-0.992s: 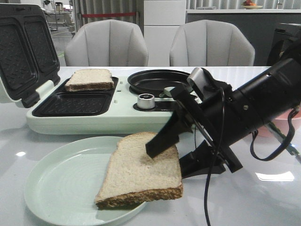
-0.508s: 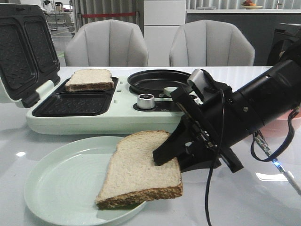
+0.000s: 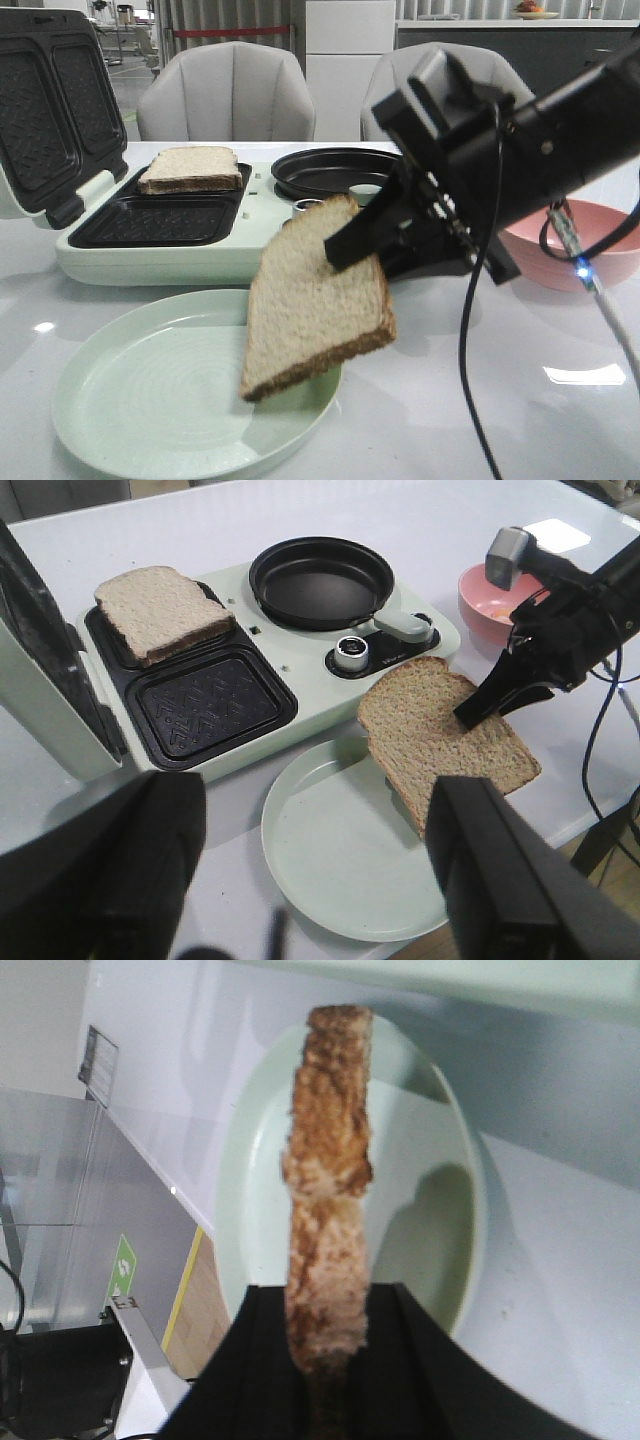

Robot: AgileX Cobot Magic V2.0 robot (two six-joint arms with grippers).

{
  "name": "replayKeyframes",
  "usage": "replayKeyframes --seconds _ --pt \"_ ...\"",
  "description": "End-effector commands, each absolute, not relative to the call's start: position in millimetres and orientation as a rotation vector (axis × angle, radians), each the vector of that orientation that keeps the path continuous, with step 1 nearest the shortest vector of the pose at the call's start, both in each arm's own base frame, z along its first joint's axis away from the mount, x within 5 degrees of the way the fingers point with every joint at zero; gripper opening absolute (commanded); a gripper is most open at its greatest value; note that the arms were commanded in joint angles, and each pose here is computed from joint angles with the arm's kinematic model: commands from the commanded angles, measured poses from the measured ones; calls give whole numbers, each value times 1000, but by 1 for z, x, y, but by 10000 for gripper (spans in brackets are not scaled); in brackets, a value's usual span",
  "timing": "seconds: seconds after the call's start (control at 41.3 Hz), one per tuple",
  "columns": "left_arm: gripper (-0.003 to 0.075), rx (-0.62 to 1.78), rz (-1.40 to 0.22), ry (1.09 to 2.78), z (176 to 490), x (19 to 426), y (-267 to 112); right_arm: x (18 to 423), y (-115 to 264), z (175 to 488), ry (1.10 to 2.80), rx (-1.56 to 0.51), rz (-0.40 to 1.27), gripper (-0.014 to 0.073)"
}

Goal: Make breakfast with bread and shrimp
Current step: 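Grasp and lift the second bread slice with the right gripper, then lower the slice onto the nearer grill plate and release it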

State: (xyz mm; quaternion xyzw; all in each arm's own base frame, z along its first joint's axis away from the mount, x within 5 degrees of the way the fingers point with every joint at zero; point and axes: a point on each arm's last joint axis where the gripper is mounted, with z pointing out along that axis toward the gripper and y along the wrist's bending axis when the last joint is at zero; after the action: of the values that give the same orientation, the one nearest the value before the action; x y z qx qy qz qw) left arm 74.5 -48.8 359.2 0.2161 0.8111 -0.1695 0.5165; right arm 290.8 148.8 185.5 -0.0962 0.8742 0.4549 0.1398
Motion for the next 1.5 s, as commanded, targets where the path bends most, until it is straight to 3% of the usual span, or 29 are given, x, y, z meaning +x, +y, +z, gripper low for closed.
replayKeyframes --seconds 0.0,0.363,0.653,1.065,1.476 --pt "521 496 -441 1841 375 75 -50 285 151 222 2391 -344 1378 92" --pt "521 496 -441 1841 375 75 -50 276 151 272 2219 -397 1389 92" --pt "521 496 -439 1840 375 76 -50 300 194 298 2145 -437 1383 92" --pt "521 496 -439 1840 375 76 -50 377 250 269 2251 -309 1547 92" --pt "521 502 -416 1835 375 76 -49 413 276 248 2334 -237 1556 95"
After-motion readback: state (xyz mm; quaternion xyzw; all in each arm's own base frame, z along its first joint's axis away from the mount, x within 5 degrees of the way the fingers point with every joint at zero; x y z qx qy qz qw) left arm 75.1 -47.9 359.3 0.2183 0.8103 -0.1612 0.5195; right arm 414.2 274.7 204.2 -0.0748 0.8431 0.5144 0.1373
